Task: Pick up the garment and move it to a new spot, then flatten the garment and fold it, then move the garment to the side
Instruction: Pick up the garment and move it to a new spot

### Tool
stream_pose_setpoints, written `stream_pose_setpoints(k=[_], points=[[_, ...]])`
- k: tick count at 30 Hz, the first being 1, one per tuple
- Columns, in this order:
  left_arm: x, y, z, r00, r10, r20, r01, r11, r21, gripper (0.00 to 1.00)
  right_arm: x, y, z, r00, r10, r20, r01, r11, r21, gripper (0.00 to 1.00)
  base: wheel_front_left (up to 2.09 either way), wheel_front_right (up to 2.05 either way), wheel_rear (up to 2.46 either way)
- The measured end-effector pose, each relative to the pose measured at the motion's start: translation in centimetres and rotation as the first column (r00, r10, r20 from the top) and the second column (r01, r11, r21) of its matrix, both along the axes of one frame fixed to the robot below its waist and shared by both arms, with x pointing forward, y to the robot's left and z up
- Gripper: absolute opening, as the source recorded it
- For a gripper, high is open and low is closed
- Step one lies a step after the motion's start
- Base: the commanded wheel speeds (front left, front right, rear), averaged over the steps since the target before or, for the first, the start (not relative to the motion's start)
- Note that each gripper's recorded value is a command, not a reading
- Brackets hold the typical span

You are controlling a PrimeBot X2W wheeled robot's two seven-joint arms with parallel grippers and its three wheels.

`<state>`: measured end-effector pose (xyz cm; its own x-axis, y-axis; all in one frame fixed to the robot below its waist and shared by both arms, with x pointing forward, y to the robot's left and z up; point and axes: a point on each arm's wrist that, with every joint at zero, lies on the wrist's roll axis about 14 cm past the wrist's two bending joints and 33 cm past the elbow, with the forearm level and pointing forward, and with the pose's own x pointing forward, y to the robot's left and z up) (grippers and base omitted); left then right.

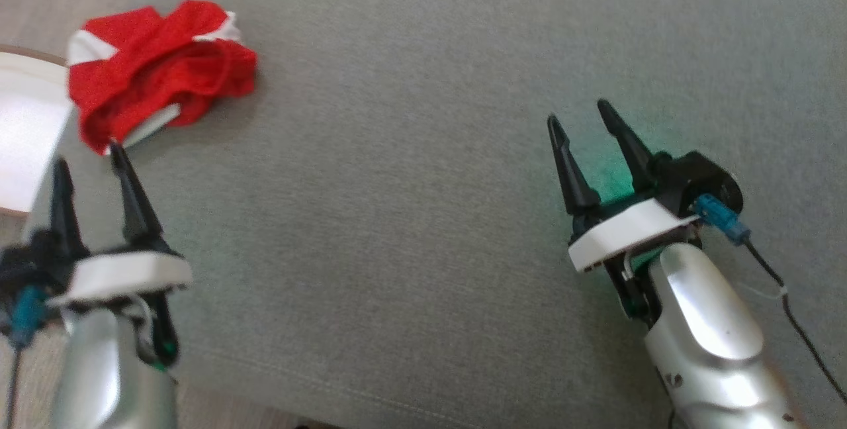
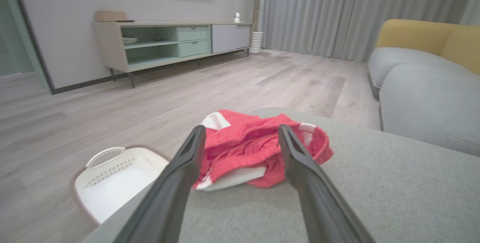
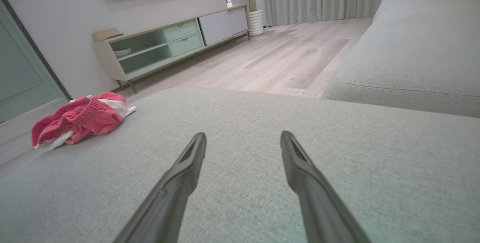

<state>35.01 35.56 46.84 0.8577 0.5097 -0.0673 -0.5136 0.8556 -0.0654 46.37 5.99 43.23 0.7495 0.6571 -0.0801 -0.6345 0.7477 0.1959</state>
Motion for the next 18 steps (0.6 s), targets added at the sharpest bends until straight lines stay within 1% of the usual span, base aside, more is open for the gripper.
stream_pose_setpoints(k=[4, 6, 10, 14, 18], points=[[3.8, 0.8, 0.1, 0.998, -0.061, -0.023, 0.062, 0.997, 0.053, 1.0, 1.2, -1.1, -0.5, 1.0, -0.023, 0.009, 0.022, 1.0, 0.015, 1.0, 0.0, 0.0, 0.0], [6.1, 0.6, 0.1, 0.995, -0.096, -0.028, 0.098, 0.993, 0.069, 1.0, 1.6, -1.6, -1.0, 0.999, -0.032, 0.002, 0.032, 0.999, 0.021, 1.0, 0.0, 0.0, 0.0], [10.1, 0.2, -1.3, 0.986, -0.153, -0.064, 0.156, 0.986, 0.059, 1.0, 2.7, -2.9, -1.1, 0.998, -0.058, 0.011, 0.058, 0.998, 0.036, 1.0, 0.0, 0.0, 0.0], [12.6, 0.6, -3.8, 0.973, -0.177, -0.145, 0.185, 0.982, 0.044, 1.0, 4.0, -4.5, -1.2, 0.995, -0.097, 0.025, 0.096, 0.994, 0.044, 1.0, 0.0, 0.0, 0.0], [14.3, 0.6, -7.2, 0.95, -0.187, -0.25, 0.186, 0.982, -0.027, 1.0, 4.3, -6.0, -2.1, 0.992, -0.124, 0.016, 0.123, 0.992, 0.033, 1.0, 0.0, 0.0, 0.0]])
